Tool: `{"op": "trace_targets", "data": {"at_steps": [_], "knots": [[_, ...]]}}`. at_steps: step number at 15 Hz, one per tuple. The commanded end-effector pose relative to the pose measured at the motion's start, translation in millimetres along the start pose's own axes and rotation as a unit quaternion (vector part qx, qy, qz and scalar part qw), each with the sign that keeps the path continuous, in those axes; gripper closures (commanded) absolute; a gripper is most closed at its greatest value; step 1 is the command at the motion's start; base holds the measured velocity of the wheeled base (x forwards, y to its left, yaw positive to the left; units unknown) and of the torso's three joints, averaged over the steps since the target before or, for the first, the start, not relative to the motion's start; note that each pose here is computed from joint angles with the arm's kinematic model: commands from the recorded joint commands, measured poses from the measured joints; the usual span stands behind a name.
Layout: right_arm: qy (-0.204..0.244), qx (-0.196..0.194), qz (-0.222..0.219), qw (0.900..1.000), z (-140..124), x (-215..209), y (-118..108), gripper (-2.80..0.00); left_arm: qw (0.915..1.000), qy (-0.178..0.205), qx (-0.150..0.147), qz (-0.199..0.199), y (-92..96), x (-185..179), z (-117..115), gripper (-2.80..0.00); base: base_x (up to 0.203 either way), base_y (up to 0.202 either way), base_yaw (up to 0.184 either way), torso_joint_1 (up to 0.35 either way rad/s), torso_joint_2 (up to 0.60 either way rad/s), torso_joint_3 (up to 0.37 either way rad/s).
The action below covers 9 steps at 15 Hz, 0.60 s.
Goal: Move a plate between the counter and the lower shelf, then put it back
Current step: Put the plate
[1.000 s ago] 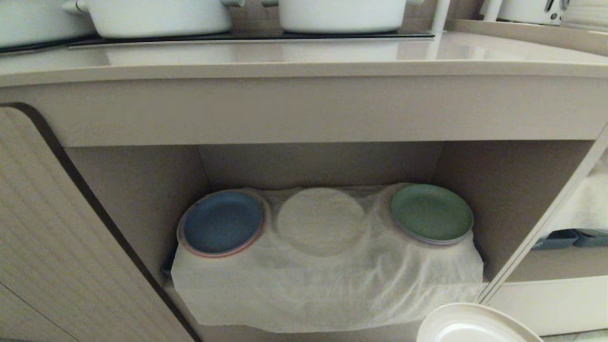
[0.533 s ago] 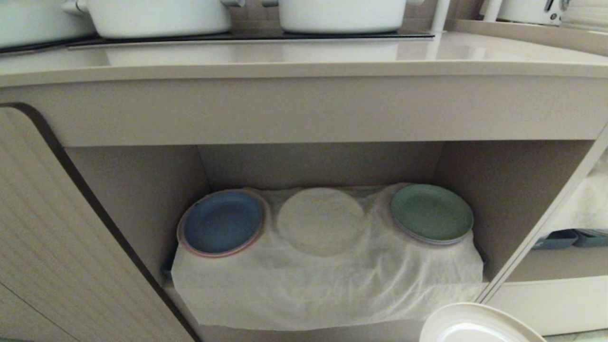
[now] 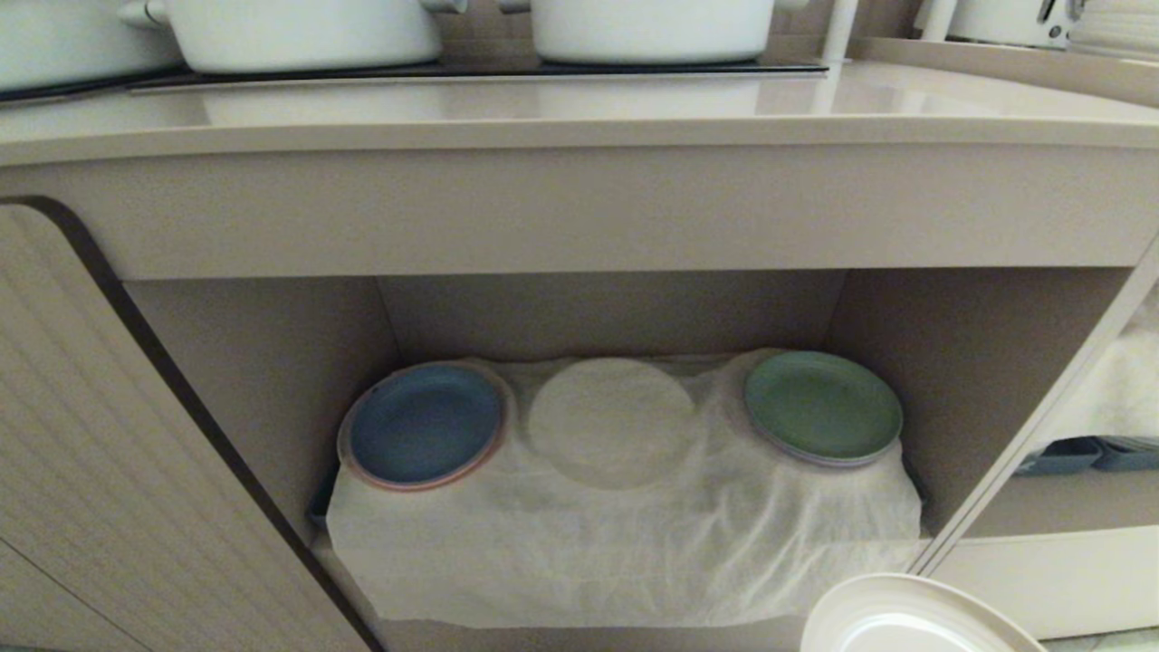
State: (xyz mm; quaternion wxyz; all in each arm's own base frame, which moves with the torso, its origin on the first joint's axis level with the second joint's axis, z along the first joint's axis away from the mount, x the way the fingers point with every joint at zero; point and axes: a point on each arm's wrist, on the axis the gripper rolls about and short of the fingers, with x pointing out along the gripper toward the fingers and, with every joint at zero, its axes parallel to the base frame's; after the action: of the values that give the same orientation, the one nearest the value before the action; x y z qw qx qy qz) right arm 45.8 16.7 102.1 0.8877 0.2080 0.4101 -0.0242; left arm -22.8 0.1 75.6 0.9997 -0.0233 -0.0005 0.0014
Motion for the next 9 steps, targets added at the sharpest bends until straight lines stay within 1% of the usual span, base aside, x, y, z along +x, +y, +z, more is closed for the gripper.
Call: {"op": "trace_targets", "data": {"at_steps": [1, 3, 9], "knots": [[0.0, 0.003, -0.001, 1.0, -0.9, -0.3, -0.8, 0.0, 1.0, 0.0, 0.0, 0.0, 0.0, 0.0, 0.0, 0.0, 0.0, 0.0, 0.0, 0.0, 0.0, 0.0], [0.011, 0.0, -0.01, 1.0, -4.7, -0.2, -4.1, 0.0, 1.0, 0.0, 0.0, 0.0, 0.0, 0.0, 0.0, 0.0, 0.0, 0.0, 0.0, 0.0, 0.0, 0.0], [0.011, 0.0, -0.007, 1.0, -4.1, 0.1, -3.4, 0.0, 1.0, 0.0, 0.0, 0.0, 0.0, 0.0, 0.0, 0.0, 0.0, 0.0, 0.0, 0.0, 0.0, 0.0]]}}
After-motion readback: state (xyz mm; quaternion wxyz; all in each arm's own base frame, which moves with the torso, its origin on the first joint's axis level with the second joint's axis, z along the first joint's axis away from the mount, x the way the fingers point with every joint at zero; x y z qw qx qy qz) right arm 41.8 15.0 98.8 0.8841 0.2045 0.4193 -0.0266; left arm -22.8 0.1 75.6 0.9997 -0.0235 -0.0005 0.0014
